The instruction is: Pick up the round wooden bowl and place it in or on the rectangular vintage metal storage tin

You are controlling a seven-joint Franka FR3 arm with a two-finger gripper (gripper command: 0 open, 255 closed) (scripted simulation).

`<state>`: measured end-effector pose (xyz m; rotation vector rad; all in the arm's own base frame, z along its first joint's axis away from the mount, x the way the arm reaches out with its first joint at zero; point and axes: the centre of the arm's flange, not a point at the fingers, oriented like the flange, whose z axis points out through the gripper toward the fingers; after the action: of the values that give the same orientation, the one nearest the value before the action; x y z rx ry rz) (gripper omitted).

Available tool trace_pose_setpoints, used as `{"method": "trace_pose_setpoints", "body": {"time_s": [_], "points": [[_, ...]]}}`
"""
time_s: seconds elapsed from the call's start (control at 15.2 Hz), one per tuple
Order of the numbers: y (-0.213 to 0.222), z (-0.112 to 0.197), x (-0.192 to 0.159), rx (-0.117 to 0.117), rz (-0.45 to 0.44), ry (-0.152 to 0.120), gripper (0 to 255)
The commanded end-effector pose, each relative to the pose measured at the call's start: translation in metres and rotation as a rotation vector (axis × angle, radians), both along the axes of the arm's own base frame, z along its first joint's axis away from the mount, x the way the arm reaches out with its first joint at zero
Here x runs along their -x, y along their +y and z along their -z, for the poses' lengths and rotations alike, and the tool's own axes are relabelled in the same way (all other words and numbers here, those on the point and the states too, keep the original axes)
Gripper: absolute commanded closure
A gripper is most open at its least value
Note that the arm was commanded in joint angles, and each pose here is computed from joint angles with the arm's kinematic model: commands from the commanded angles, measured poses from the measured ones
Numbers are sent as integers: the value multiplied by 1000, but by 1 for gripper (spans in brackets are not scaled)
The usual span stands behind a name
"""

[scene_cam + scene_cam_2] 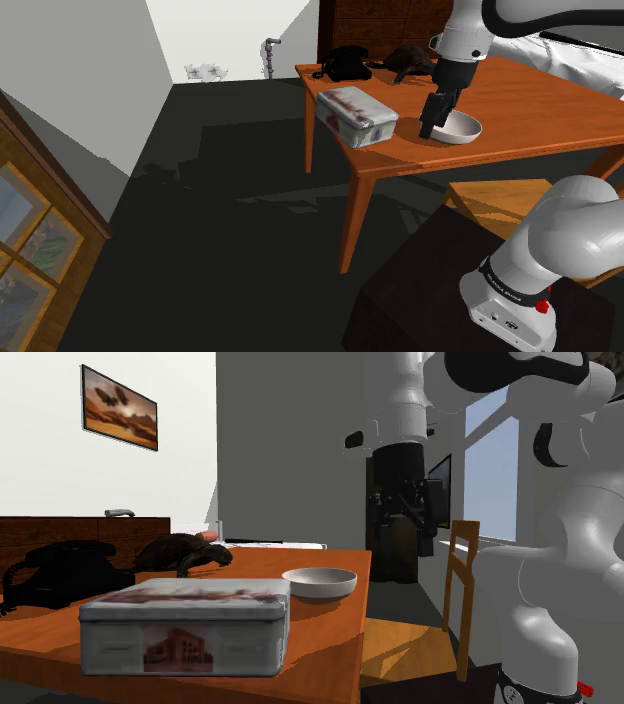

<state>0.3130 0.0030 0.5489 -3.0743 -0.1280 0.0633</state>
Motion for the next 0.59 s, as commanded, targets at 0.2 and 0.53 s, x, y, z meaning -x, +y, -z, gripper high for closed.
{"method": "trace_pose_setpoints", "body": {"time_s": [0.2,0.53], "points": [[-30,13,-8,42,16,-9,0],[-81,31,-21,111,43,-25,0]]}}
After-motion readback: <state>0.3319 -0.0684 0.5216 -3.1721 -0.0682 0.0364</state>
